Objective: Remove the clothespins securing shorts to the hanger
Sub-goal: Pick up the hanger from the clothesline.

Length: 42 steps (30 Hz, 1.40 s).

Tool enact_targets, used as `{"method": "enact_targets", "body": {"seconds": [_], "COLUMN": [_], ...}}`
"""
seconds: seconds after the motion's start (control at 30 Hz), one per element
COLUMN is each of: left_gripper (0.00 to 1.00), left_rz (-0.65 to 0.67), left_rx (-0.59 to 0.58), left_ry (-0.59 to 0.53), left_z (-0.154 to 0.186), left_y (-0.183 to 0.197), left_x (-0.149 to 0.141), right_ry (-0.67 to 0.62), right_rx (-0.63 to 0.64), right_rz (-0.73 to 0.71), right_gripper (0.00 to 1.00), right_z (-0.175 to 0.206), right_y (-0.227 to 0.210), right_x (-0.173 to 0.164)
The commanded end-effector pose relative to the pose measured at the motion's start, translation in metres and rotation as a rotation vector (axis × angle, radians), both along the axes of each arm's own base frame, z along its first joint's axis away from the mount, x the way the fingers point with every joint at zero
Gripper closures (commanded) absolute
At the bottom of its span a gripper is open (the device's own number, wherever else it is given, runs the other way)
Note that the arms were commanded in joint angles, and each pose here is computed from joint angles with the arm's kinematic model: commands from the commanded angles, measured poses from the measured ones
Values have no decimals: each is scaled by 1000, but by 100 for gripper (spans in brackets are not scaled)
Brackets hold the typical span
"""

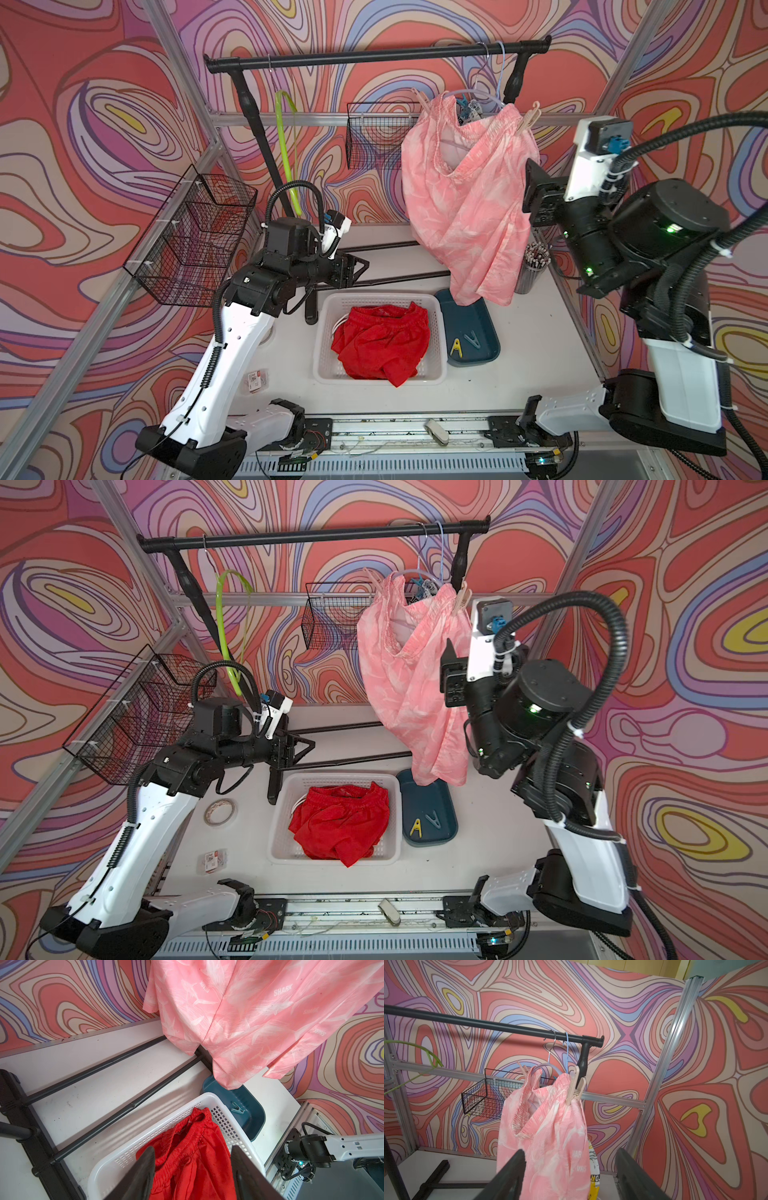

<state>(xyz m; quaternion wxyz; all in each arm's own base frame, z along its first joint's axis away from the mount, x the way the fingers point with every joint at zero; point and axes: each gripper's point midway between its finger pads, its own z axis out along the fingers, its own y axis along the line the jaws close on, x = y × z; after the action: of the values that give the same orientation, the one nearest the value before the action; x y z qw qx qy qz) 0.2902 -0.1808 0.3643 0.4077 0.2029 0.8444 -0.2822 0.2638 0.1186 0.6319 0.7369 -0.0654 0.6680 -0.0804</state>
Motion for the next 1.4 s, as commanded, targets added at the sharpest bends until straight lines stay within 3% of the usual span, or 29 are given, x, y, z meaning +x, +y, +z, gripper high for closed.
{"method": "enact_targets", "body": {"seconds": [0.0, 0.1, 0.3, 0.47, 0.63, 0.77, 0.87, 0.9, 1.17, 1.37], "left_gripper": [40, 41, 41, 41, 41, 41, 42, 42, 42, 42], "left_rz": [8, 5, -11, -14, -11, -8, -15, -16, -17, -20], "left_rx": [-1, 0, -4, -4, -2, 3, 2, 4, 23, 24], "left_ry": [-64, -69, -65, -39, -42, -31, -11, -7, 13, 20], "left_z": [19, 22, 19, 11, 12, 8, 3, 2, -6, -9], "left_y": [-4, -5, -8, -13, -13, -15, -18, -19, -19, -20], "left_x": [9, 11, 11, 19, 21, 26, 28, 29, 30, 30], "right_ry": [82, 112, 92, 251, 256, 283, 292, 291, 194, 144], "right_rx": [-65, -62, -48, 41, 53, 56, 62, 63, 101, 67], "right_rz": [-21, -43, -9, 89, 195, 334, 379, 381, 387, 330], "right_gripper": [29, 29, 25, 26, 26, 33, 53, 54, 33, 30], "right_z": [-25, -30, -20, -61, -71, -76, -79, -80, -54, -42], "right_y": [0, -17, -30, -53, -36, -13, -5, -5, -8, -7], "right_x": [29, 55, 70, 116, 125, 121, 120, 120, 102, 90]}}
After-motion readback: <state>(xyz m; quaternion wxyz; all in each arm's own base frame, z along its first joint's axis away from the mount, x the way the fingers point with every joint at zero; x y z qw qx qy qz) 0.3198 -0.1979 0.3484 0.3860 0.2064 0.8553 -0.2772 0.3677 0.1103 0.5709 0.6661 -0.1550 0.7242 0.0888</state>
